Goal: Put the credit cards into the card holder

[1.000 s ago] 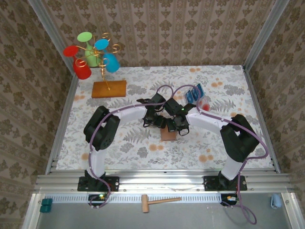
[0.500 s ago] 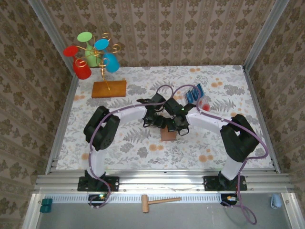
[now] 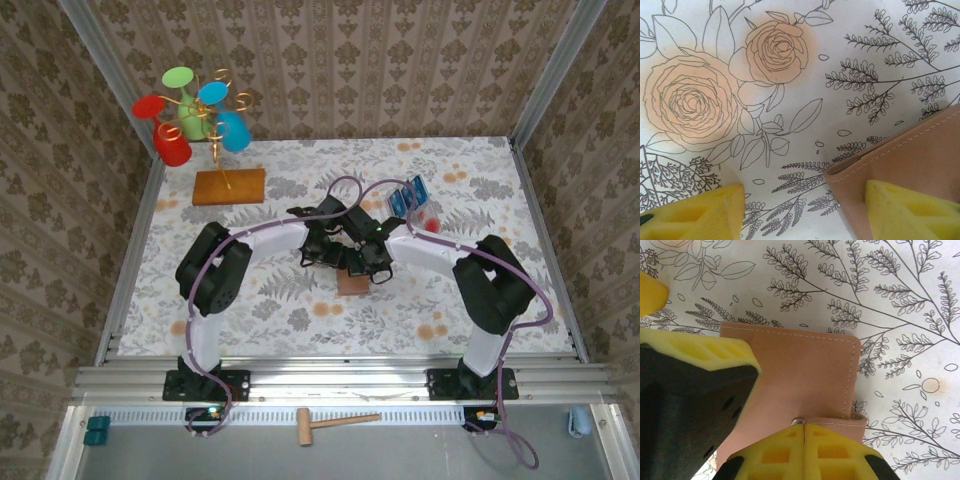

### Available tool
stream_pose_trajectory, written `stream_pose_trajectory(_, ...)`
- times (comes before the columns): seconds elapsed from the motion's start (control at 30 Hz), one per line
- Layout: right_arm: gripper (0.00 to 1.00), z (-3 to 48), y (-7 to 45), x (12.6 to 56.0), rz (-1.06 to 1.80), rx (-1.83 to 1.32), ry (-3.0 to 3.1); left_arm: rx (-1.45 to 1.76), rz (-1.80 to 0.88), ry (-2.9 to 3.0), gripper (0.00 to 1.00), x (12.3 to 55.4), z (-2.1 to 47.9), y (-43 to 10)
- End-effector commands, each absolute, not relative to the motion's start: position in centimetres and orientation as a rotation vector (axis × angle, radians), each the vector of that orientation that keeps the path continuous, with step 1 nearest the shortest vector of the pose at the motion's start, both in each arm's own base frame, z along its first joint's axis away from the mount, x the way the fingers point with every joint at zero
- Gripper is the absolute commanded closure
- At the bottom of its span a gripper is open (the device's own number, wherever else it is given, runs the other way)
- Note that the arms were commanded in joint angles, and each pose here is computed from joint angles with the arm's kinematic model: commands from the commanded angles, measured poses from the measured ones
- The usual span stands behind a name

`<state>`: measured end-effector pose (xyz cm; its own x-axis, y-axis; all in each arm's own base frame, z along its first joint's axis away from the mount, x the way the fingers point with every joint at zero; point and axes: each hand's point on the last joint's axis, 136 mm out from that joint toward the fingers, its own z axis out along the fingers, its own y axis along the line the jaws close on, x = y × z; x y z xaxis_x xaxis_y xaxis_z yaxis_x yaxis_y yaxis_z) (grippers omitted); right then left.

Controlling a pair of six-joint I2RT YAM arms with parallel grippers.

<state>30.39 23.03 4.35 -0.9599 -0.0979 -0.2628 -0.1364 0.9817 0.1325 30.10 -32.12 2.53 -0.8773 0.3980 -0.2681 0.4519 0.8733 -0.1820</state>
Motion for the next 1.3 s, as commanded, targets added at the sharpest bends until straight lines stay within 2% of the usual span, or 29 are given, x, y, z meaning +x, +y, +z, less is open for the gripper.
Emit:
stream_pose_trajectory(0.0,1.0,4.4,24.0,31.1,0.261,-0.146,2.863,0.726,-0.356,2.855,0.35,28.5,0.5,-32.9)
stream_pose_trajectory(1.27,1.0,2.2,23.3,27.8,0.243,-0.151,2.942,0.73,-0.361,2.857,0.36,28.4,0.3,-33.0)
